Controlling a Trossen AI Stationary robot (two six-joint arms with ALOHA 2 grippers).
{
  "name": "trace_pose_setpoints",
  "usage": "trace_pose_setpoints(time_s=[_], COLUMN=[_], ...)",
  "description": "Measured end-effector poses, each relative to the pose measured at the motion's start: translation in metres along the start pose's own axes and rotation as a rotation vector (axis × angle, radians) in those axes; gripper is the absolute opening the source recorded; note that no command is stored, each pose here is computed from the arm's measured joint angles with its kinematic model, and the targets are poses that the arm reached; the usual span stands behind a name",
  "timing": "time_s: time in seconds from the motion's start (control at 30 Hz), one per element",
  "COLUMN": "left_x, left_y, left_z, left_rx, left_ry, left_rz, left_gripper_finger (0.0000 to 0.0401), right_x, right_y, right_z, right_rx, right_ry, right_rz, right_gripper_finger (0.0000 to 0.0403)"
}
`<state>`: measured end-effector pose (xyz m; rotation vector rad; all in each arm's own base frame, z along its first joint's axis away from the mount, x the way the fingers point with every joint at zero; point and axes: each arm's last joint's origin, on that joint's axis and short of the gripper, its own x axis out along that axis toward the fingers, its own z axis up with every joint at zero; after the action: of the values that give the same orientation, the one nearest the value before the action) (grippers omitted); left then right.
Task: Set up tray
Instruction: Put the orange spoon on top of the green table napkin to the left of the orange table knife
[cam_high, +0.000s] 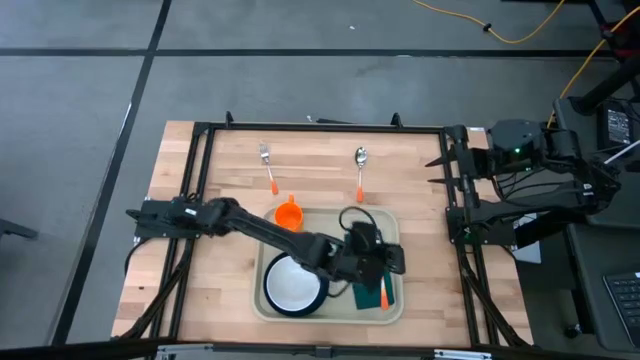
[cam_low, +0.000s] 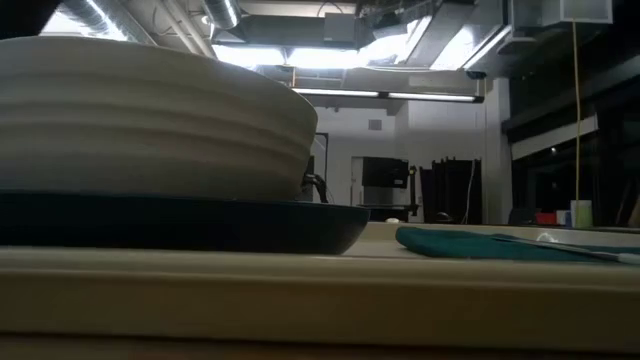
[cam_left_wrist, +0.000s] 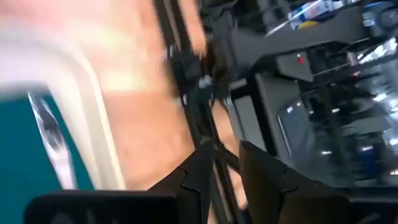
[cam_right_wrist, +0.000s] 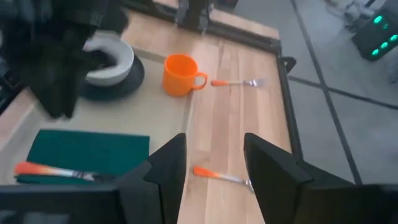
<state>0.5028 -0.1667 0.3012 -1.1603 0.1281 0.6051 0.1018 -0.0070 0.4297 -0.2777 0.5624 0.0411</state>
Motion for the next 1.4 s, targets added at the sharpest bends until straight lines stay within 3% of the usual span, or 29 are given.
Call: trace_pose_setpoints(time_s=[0.13, 0.37, 0.57, 0.73, 0.83, 1.03, 1.17, 1.3, 1.4], left_x=[-0.045, -0.153, -0.226, -0.259, -0.273, -0.270, -0.267, -0.250, -0.237], left_y=[-0.025, -0.058, -0.042, -0.024, -0.006, 0.050, 0.088, 0.129, 0.149], left_z=[0.040, 0.146, 0.242, 0.292, 0.316, 0.329, 0.315, 0.288, 0.268], left_rx=[0.250, 0.647, 0.833, 0.983, 1.025, 0.983, 0.911, 0.807, 0.760], left_ry=[-0.079, -0.087, -0.035, 0.012, 0.007, 0.015, 0.002, 0.021, 0.018], left_rz=[0.007, -0.046, -0.054, -0.213, -0.254, -0.163, -0.293, -0.364, -0.435], left_gripper_finger=[0.0072, 0.0072, 0.0063, 0.0052, 0.0047, 0.0045, 0.0045, 0.0045, 0.0045], right_x=[0.001, 0.011, 0.032, 0.055, 0.067, 0.085, 0.092, 0.099, 0.107], right_y=[-0.002, -0.006, -0.010, -0.016, -0.019, -0.021, -0.027, -0.039, -0.049], right_z=[0.005, 0.016, 0.028, 0.033, 0.034, 0.037, 0.040, 0.045, 0.045], right_rx=[-0.001, -0.005, 0.025, 0.116, 0.133, 0.129, 0.145, 0.226, 0.238], right_ry=[-0.042, -0.100, -0.108, -0.041, -0.002, 0.038, 0.027, -0.063, -0.071], right_rz=[-0.019, -0.041, -0.050, -0.149, -0.192, -0.223, -0.279, -0.224, -0.264], right_gripper_finger=[0.0166, 0.0166, 0.0166, 0.0166, 0.0166, 0.0166, 0.0166, 0.0166, 0.0166])
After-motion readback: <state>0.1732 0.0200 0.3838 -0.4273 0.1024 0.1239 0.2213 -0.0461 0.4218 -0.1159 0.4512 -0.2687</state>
